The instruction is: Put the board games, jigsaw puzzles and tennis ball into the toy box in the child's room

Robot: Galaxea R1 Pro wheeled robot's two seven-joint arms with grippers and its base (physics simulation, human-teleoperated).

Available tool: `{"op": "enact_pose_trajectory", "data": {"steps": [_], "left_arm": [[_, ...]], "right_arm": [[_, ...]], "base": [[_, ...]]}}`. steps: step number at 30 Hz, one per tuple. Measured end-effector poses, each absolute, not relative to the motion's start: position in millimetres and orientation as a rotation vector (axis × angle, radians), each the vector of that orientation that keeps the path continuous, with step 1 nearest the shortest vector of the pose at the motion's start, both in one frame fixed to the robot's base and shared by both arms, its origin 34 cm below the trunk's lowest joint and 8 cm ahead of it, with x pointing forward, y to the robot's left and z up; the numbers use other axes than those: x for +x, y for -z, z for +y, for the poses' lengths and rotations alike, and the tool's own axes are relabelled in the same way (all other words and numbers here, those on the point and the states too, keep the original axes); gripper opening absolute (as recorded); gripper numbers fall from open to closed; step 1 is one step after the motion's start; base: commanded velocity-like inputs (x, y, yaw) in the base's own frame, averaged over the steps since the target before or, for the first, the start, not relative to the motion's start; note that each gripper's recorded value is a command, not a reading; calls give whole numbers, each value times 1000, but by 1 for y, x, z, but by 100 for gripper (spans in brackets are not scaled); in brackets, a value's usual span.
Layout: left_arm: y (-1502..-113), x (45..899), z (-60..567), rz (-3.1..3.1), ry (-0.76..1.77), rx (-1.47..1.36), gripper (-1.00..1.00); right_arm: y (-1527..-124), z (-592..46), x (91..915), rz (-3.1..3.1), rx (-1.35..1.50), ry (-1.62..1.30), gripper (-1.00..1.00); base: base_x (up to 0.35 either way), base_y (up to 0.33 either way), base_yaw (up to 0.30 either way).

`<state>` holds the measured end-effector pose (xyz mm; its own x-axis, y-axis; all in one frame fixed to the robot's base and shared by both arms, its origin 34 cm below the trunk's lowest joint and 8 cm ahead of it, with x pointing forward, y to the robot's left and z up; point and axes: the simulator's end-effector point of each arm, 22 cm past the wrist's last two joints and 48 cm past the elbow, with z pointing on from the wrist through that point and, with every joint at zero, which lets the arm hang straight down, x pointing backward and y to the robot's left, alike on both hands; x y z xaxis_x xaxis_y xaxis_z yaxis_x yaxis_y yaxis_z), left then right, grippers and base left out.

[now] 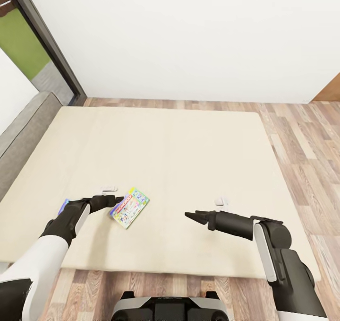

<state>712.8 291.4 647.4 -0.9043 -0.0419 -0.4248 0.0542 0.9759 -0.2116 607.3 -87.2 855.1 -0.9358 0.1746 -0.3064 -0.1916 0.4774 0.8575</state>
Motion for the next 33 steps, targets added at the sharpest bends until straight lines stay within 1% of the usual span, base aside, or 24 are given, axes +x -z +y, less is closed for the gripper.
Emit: {"op": "enact_pose_trajectory", "data": {"steps": [33], "left_arm": [[-618, 699, 289, 2711, 310, 17, 100]], "right_arm": [[-827, -89, 598, 2427, 16, -1452, 100]], "base": [[0, 0, 0]]}}
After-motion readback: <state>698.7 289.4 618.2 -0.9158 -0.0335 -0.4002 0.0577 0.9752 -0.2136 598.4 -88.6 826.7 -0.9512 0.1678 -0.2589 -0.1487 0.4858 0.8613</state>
